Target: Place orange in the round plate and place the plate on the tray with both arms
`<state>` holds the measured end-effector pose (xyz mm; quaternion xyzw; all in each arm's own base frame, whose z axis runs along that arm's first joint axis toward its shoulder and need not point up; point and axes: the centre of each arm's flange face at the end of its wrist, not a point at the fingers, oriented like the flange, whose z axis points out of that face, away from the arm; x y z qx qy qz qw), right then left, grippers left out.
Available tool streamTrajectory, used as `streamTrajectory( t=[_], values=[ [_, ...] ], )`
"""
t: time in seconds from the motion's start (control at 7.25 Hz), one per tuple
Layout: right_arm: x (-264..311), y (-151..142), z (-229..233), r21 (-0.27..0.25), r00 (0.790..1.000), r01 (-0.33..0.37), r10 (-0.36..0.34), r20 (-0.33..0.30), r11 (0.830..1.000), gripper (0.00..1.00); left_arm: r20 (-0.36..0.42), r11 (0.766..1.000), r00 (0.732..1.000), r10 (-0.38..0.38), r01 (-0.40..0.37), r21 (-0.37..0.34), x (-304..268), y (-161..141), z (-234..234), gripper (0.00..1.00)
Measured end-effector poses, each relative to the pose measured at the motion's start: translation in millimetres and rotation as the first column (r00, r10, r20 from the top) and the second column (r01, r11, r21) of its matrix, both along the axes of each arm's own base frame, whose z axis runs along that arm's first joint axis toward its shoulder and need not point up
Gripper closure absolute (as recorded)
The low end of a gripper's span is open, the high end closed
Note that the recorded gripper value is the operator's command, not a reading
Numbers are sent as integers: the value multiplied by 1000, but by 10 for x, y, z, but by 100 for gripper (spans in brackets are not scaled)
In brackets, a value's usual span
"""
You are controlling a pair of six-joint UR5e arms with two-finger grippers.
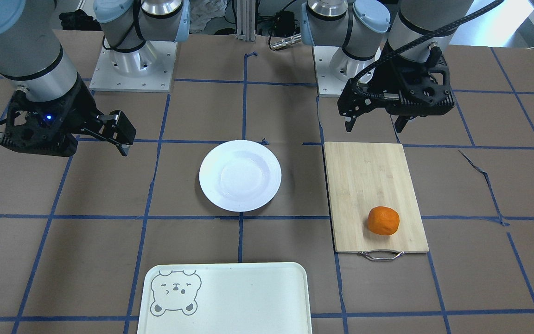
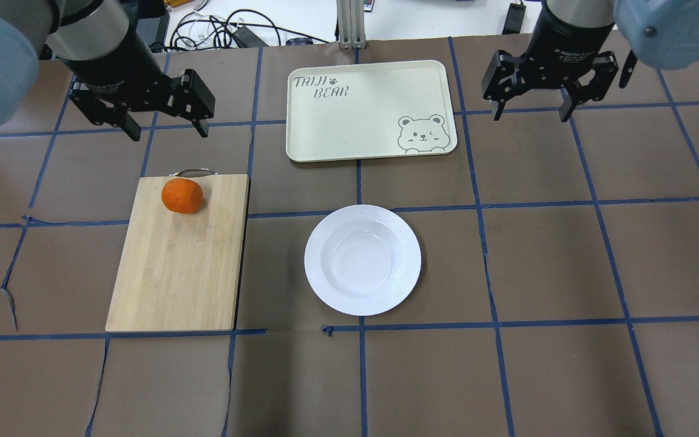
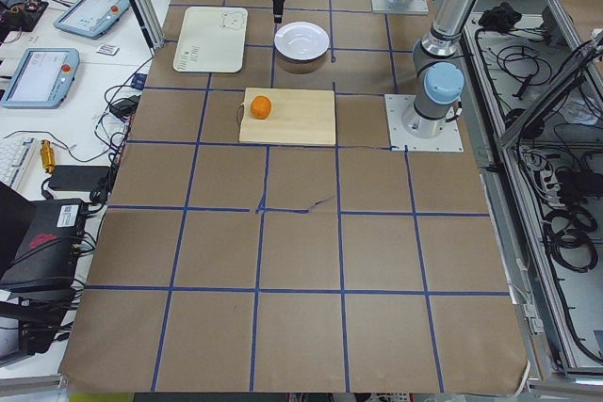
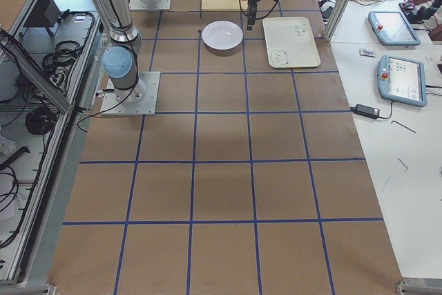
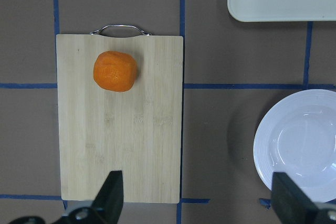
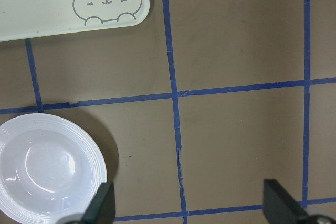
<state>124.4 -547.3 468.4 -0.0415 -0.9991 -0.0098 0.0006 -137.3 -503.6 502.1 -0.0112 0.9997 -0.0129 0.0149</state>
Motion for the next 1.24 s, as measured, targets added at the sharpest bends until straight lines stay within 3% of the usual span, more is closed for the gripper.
streamTrajectory(
  t=[0.83,1.24],
  values=[
    [13,-49,4,-22,1000,0,0,14,1000,0,2,1000,1000,9,-9,10,92,-44,-51,0],
    [28,-46,-22,-18,1000,-1,1,16,1000,0,2,995,1000,-1,1,96,507,-341,-742,0]
  ],
)
